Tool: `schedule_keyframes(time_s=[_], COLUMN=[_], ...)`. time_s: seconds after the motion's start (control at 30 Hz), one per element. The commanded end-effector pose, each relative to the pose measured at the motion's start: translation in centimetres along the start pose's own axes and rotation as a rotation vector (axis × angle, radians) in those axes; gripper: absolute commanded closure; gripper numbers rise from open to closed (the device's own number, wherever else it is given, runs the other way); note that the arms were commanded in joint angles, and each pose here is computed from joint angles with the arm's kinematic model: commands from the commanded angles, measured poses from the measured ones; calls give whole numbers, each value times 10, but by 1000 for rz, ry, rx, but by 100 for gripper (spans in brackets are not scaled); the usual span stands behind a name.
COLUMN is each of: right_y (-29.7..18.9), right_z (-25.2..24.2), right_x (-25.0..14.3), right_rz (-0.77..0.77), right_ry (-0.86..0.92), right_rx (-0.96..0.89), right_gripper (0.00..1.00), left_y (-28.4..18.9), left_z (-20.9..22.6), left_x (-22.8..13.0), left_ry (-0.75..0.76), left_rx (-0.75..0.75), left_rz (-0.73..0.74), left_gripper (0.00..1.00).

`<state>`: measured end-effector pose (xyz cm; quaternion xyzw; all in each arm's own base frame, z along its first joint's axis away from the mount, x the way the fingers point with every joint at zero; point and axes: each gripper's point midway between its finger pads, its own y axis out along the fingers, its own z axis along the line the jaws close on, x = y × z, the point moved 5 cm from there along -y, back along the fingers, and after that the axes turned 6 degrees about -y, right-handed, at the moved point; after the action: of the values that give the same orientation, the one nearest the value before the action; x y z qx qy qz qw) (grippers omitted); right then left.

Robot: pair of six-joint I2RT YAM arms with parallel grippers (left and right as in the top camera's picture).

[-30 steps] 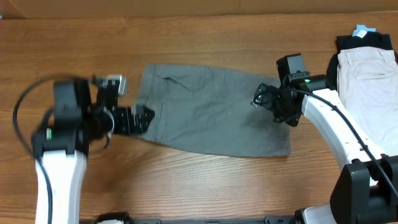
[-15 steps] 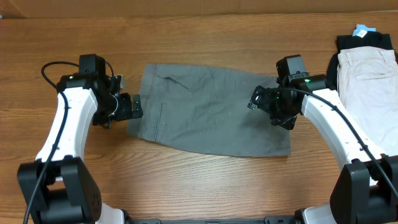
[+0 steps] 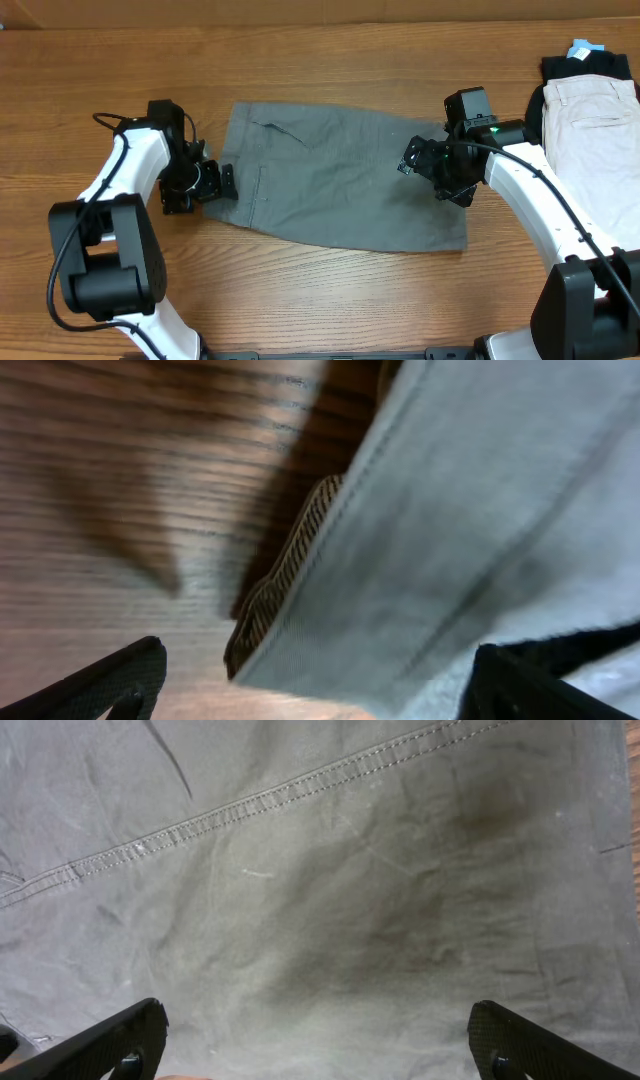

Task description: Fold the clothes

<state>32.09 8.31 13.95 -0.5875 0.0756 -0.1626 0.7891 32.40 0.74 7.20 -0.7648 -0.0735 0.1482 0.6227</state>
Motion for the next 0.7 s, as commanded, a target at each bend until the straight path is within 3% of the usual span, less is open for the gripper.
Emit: schedule_keyframes(time_s=[0.0,0.07,0.1,0.13,0.23,0.37,0.67], right_y=[-8,-8,-8,-8,-8,-8,-8], right_z=[5,5,5,5,5,5,3], right_x=[6,6,6,6,6,6,6], right_rz=[-28,-28,-29,-29,-31,-31,-30], right_ry=[-5,-5,-5,-5,-5,-5,-3], right_rx=[20,21,21,21,22,23,10], right_gripper=[0,0,0,0,0,0,0], left_y=[3,5,5,6,6,6,-6], left_z=[-3,-3,-3,-3,-4,-4,-6], left_x=[6,8,9,9,10,10,10], left_ry=[11,9,10,11,13,12,-4], left_rx=[-27,-28,-29,-29,-30,-30,-26], left_rz=[-3,-9,-11,-12,-15,-16,1], left_gripper=[0,2,9,19,66,96,96])
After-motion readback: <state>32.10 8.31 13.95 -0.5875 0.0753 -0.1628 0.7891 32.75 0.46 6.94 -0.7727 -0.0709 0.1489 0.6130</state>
